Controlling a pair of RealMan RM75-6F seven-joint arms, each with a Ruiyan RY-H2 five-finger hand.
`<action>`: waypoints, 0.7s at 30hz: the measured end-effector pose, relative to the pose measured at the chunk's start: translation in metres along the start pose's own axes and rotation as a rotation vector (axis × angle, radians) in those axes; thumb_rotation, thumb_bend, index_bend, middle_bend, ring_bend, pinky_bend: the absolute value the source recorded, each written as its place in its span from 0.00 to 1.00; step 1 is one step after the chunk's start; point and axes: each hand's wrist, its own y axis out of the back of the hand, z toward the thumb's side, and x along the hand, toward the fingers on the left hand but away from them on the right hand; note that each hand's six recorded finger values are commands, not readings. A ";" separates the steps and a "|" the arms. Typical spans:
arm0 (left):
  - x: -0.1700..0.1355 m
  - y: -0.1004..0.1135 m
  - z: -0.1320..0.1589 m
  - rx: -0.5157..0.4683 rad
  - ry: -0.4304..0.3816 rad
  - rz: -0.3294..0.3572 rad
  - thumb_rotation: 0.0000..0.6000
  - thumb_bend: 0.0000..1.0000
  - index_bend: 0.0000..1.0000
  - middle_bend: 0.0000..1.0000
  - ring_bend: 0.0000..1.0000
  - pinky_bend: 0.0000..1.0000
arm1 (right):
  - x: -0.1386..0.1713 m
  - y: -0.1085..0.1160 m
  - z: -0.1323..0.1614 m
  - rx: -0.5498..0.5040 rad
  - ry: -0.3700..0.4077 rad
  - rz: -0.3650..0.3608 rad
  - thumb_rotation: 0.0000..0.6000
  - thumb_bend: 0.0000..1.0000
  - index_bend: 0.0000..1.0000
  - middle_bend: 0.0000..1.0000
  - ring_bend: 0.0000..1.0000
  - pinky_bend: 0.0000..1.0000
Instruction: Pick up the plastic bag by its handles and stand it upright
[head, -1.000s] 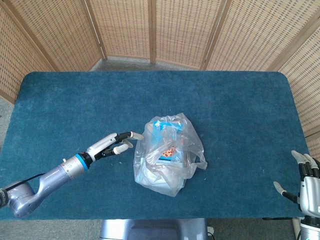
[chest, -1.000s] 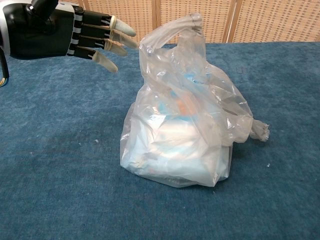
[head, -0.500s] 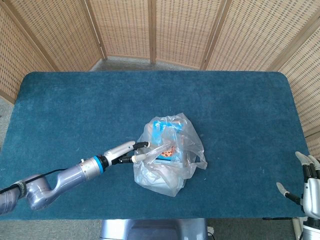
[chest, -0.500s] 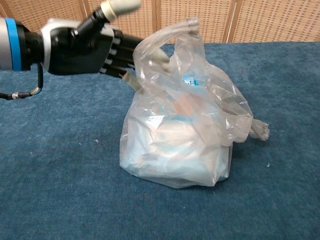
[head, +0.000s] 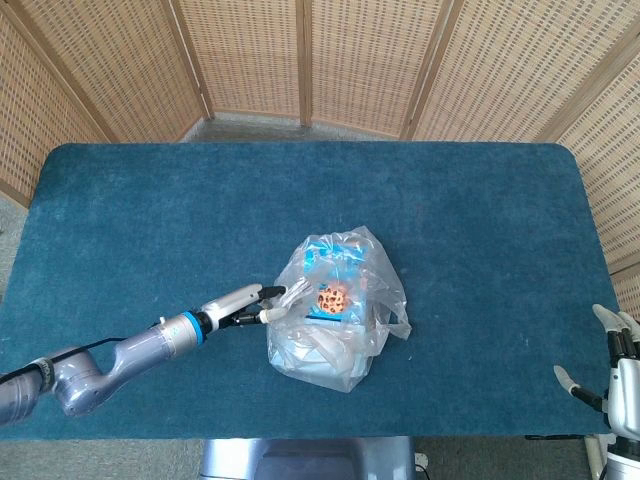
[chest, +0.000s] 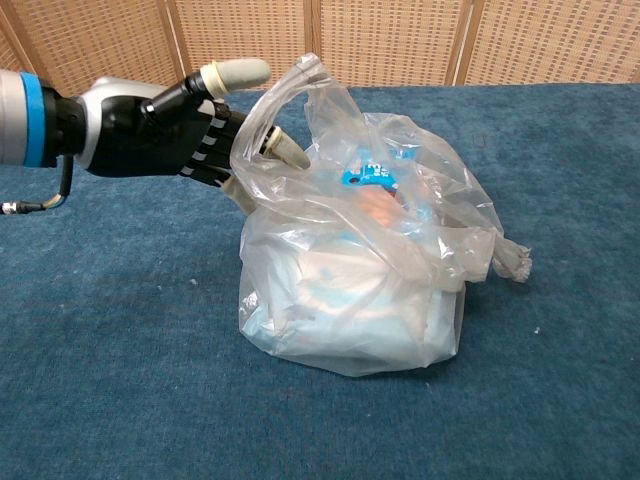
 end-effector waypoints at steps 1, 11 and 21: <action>-0.003 0.001 0.004 -0.013 -0.011 0.004 0.00 0.05 0.20 0.17 0.13 0.26 | 0.000 0.000 0.000 -0.001 0.002 -0.001 1.00 0.13 0.13 0.21 0.14 0.11; -0.013 0.007 0.041 0.035 -0.091 -0.015 0.00 0.05 0.20 0.17 0.13 0.26 | 0.002 0.004 0.001 -0.006 0.004 -0.018 1.00 0.13 0.13 0.21 0.14 0.11; 0.006 0.007 0.050 0.108 -0.047 -0.055 0.00 0.05 0.20 0.17 0.13 0.26 | 0.005 0.007 -0.001 -0.016 0.002 -0.032 1.00 0.13 0.13 0.21 0.14 0.11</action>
